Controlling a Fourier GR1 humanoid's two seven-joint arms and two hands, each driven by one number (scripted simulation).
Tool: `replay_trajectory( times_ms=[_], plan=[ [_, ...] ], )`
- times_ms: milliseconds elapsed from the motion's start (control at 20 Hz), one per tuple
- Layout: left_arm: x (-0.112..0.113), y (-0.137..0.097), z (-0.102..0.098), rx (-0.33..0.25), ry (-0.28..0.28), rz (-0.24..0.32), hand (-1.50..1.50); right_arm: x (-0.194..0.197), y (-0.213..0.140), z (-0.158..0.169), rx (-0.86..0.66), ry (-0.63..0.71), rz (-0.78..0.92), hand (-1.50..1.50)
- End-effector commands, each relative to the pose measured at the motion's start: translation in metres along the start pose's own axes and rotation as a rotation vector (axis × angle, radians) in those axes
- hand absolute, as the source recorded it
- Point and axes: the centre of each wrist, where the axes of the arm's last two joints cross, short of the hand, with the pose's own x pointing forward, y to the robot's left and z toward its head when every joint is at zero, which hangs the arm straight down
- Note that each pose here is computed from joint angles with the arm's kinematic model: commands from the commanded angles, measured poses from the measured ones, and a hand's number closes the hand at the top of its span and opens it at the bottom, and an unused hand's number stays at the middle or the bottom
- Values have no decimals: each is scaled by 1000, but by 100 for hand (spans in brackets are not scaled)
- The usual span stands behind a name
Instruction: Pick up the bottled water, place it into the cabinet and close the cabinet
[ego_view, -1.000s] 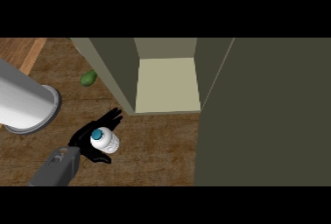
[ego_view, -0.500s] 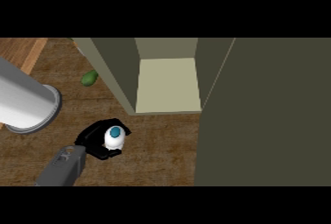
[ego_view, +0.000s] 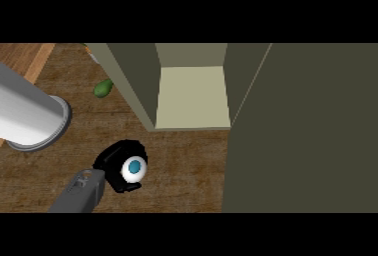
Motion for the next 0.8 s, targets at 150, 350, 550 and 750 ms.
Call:
replay_trajectory(
  times_ms=[150,350,550,750],
  plan=[
    [-9,19,47,318,-344,104,150,-8,-3,12,-14,21,12,-150],
    [-4,25,54,552,-503,150,150,-6,-4,1,-2,29,8,-150],
    [-27,17,67,569,-539,213,150,-6,-1,-8,-13,8,7,-150],
    [7,29,51,551,-527,222,150,0,5,11,-12,1,1,-150]
  ],
)
